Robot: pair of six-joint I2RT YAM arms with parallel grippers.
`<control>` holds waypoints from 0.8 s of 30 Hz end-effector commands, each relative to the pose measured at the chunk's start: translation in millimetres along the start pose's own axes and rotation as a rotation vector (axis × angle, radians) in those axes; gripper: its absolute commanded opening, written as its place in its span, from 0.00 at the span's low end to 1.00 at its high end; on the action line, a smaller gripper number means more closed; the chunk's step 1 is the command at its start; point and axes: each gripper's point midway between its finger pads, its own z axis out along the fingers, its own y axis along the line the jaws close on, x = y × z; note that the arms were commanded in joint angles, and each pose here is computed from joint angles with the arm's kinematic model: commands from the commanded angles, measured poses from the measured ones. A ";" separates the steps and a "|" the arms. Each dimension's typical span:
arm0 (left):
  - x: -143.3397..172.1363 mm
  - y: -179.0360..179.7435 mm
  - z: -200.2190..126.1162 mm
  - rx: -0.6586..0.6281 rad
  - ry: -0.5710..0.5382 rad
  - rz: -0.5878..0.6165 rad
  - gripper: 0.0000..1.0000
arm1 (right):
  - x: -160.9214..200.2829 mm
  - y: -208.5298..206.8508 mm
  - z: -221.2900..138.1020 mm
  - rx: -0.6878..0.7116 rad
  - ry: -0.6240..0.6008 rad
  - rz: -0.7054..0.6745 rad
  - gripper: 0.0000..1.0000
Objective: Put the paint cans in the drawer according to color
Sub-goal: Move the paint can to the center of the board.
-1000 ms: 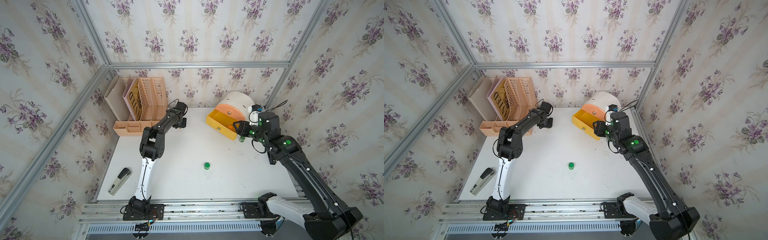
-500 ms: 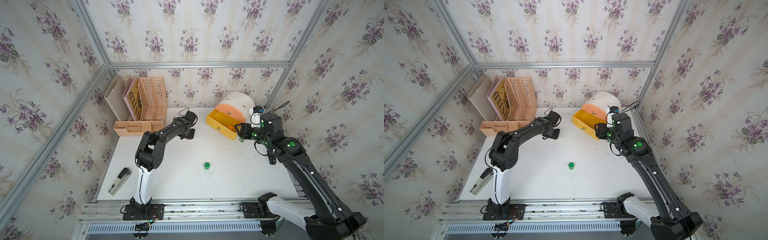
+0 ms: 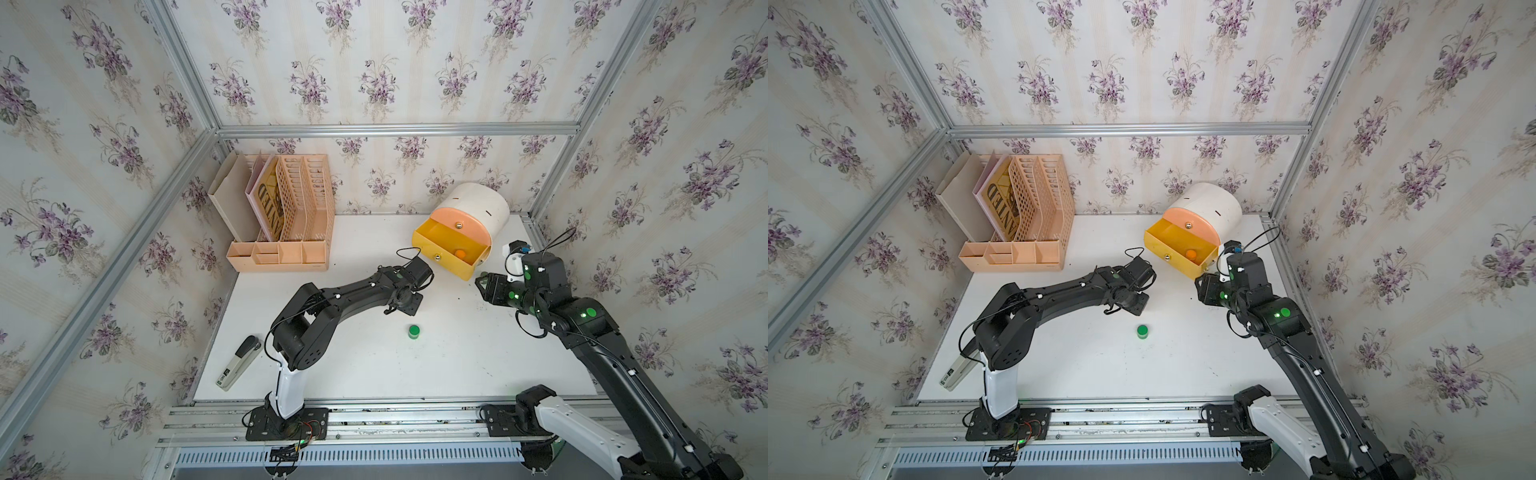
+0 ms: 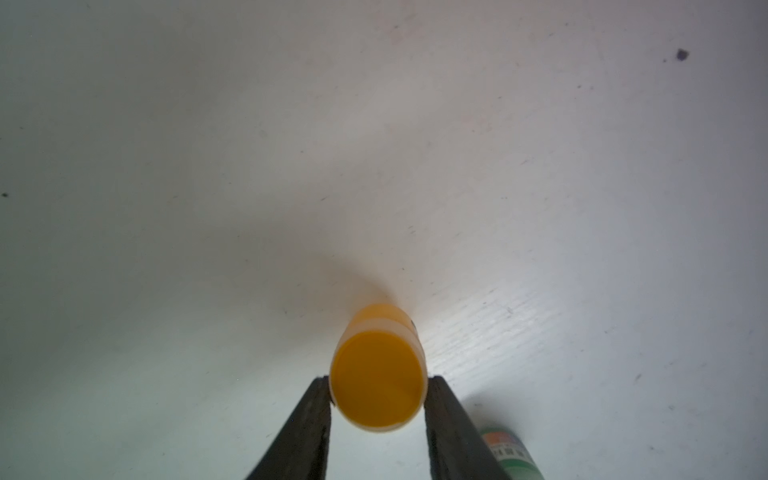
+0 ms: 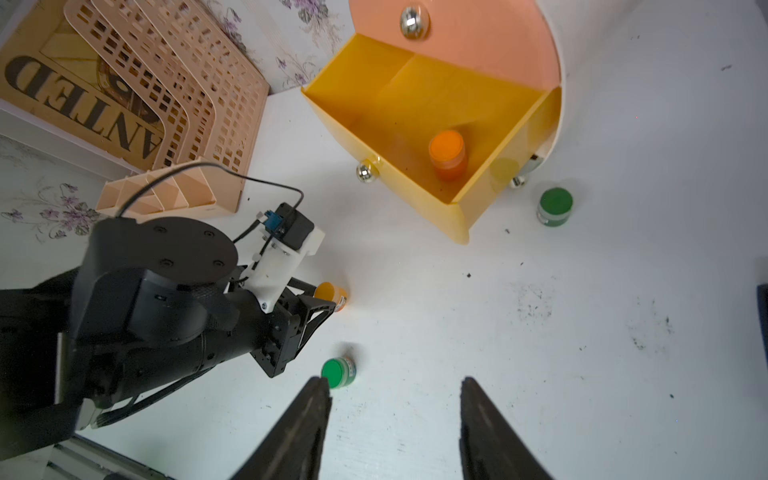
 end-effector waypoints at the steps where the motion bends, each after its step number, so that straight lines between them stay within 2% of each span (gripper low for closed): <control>1: -2.8 0.1 -0.1 -0.011 -0.020 -0.032 0.48 | 18.8 3.4 13.1 -0.050 0.061 0.012 0.54; 6: 0.2 -3.3 -3.4 0.024 -0.030 -0.032 0.54 | 37.5 9.8 24.4 -0.090 0.086 0.028 0.53; 9: -0.8 7.2 -21.1 -0.004 -0.055 -0.045 0.54 | 44.4 17.9 28.7 -0.090 0.095 0.030 0.51; 11: -0.7 15.8 -36.7 0.001 -0.081 -0.066 0.58 | 54.3 35.7 33.9 -0.114 0.117 0.004 0.51; 14: 1.1 38.0 -63.3 -0.019 -0.127 -0.112 0.58 | 66.6 56.4 47.0 -0.110 0.142 -0.028 0.51; 20: 12.5 88.8 -132.4 -0.060 -0.300 -0.215 0.59 | 90.6 90.7 83.3 -0.088 0.229 -0.119 0.54; 24: 27.9 114.9 -173.7 -0.080 -0.342 -0.266 0.62 | 94.1 102.4 103.2 -0.090 0.241 -0.152 0.55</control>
